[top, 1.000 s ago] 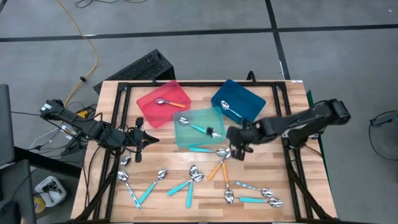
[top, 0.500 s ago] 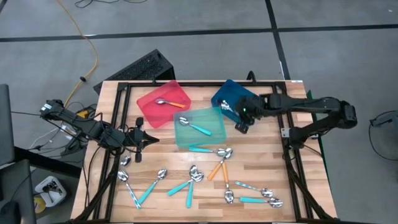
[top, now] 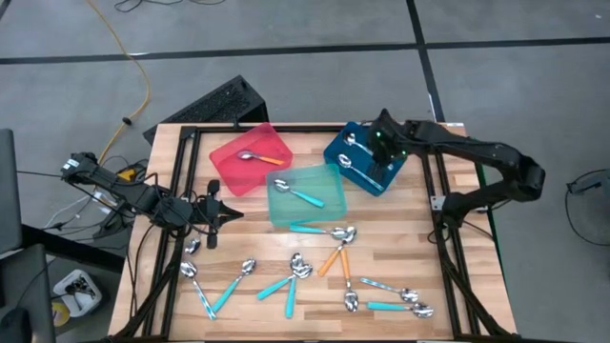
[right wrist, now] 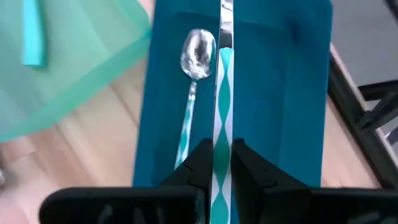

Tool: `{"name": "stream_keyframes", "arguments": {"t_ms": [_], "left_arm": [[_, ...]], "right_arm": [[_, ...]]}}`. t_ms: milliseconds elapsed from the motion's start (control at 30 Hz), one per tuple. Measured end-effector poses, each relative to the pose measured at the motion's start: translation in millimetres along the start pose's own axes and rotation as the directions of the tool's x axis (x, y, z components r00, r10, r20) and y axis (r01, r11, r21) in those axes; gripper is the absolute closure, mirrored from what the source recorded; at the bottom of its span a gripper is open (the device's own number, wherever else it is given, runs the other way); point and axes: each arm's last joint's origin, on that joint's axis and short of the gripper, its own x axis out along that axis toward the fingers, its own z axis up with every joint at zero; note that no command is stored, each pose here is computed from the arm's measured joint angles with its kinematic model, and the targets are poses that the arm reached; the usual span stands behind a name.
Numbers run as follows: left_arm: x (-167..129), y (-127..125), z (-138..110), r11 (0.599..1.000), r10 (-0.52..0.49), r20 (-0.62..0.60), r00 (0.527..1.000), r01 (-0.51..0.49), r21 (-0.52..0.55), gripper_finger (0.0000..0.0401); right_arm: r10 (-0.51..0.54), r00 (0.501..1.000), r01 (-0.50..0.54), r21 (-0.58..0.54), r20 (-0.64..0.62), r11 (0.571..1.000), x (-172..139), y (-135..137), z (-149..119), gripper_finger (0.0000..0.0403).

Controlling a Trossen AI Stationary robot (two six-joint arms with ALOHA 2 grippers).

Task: Sort silverware by color (type)
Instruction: Put the top patterned blue spoon into the blue bin

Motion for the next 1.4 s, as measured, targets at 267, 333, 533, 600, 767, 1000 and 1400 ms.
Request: {"name": "stream_keyframes", "arguments": {"t_ms": [267,333,533,600,767,1000,1400], "left_arm": [[0,1,0,1.000,0.020,0.002,1.000,-0.020,0.000,0.0401],[0,1,0,1.000,0.020,0.003,1.000,-0.020,-0.001,0.0401],[0,1,0,1.000,0.020,0.002,1.000,-0.020,-0.007,0.0401],[0,1,0,1.000,0.020,0.004,1.000,-0.020,-0.010,0.0401],[0,1,0,1.000,0.020,0.003,1.000,-0.020,-0.013,0.0401],[0,1,0,0.999,0.036,0.006,0.999,-0.036,-0.013,0.0401],[0,2,0,0.997,0.067,0.009,0.998,-0.067,-0.025,0.0401]], "right_arm": [[0.012,0.992,-0.015,-0.022,-0.125,1.000,38,-16,5,0.0343],[0.035,0.987,-0.040,-0.029,-0.155,0.999,49,-17,6,0.0343],[0.059,0.968,-0.070,-0.037,-0.245,0.997,78,-22,4,0.0342],[0.074,0.963,-0.083,-0.021,-0.258,0.996,84,-25,0,0.0342],[0.096,0.958,-0.092,0.031,-0.270,0.995,89,-35,-16,0.0342],[0.078,0.974,-0.066,0.064,-0.211,0.996,91,-45,-18,0.0342],[0.099,0.976,-0.086,0.074,-0.192,0.994,120,-49,-13,0.0342]]}}
